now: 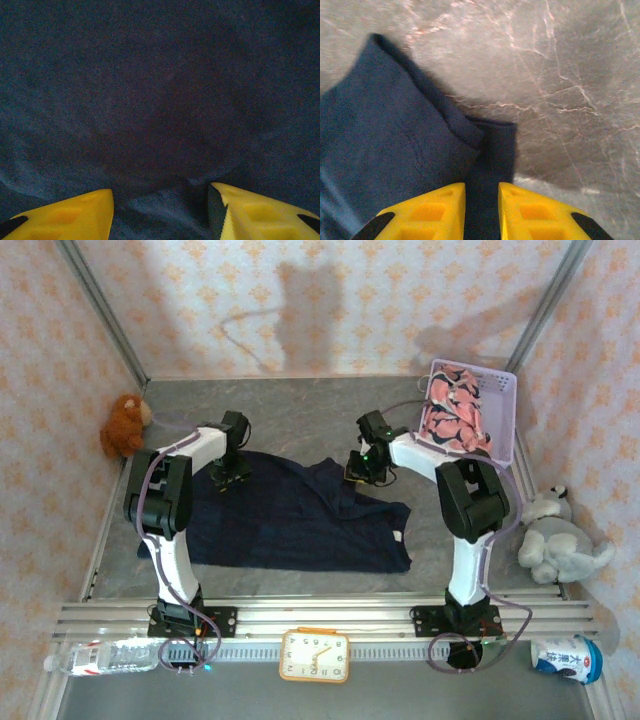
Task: Fold and stack the mixed laundry pile
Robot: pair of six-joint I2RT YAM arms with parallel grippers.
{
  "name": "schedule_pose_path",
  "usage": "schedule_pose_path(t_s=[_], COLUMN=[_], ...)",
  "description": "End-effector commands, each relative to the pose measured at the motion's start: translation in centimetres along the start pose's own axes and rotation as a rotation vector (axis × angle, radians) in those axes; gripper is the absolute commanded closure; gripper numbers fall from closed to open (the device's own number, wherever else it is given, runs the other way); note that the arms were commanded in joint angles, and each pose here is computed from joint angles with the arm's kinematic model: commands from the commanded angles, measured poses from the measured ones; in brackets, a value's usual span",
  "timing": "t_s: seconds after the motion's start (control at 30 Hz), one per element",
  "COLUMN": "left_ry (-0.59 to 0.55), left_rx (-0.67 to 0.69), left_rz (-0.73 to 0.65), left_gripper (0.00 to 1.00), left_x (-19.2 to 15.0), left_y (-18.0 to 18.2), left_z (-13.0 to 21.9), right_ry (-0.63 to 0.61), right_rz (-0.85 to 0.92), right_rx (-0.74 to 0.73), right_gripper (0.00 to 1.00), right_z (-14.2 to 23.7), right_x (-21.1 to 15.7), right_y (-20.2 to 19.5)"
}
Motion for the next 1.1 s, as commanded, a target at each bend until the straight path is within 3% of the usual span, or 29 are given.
schedule_pose_path(t_s=[0.0,0.03,0.1,0.2,0.3,0.5,0.63,0.7,0.77,0.9,0.97,1.07], left_ry=[0.105,0.107,0.109,0.108,0.106,0.109,0.118,0.117,0.118,0.117,0.12,0.103], left_rx=[0.093,0.091,0.093,0.091,0.091,0.098,0.1,0.097,0.096,0.086,0.075,0.068], left_rz=[-0.015,-0.014,-0.016,-0.019,-0.021,-0.029,-0.026,-0.023,-0.02,-0.015,-0.009,-0.016], left_gripper=[0.47,0.47,0.47,0.47,0.47,0.47,0.47,0.47,0.47,0.47,0.47,0.47], left_x=[-2.4,-2.4,-2.4,-2.4,-2.4,-2.6,-3.0,-3.0,-3.0,-3.0,-3.0,-2.5], left_y=[2.2,2.3,2.3,2.2,2.2,2.5,2.7,2.7,2.8,2.6,2.5,2.3], left_z=[-1.7,-1.8,-1.9,-1.9,-1.8,-1.8,-2.0,-2.0,-2.0,-1.9,-1.7,-0.8], right_ry=[-0.04,-0.034,-0.03,-0.056,-0.139,-0.323,-0.375,-0.365,-0.339,-0.325,-0.299,-0.27], right_rz=[-0.047,-0.053,-0.066,-0.072,-0.049,0.058,0.032,0.035,0.045,0.038,0.03,0.041], right_rx=[0.006,0.018,0.045,0.047,0.009,-0.087,-0.087,-0.118,-0.141,-0.232,-0.264,-0.178], right_gripper=[0.68,0.62,0.61,0.86,1.0,1.0,1.0,0.89,0.85,0.48,0.47,0.55], right_z=[-0.4,-0.7,-1.0,-0.6,1.6,7.4,8.3,7.8,7.5,7.4,7.2,6.3], right_x=[0.4,0.3,0.3,0.9,2.8,9.0,12.8,13.9,13.9,12.3,11.1,8.9], right_y=[0.1,0.1,0.5,1.0,1.1,1.9,0.7,0.1,0.0,-1.0,-1.5,-0.2])
Point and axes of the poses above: each hand's point on the last joint's axis, 136 mm out from that joint toward the fingers, its own z axis back along the fingers, its own y axis along the line the jaws close on, x = y × z, the point moved 5 cm from there along z, back along the fingers, and after that the axes turned 4 degrees about z, right-handed, at the moved point
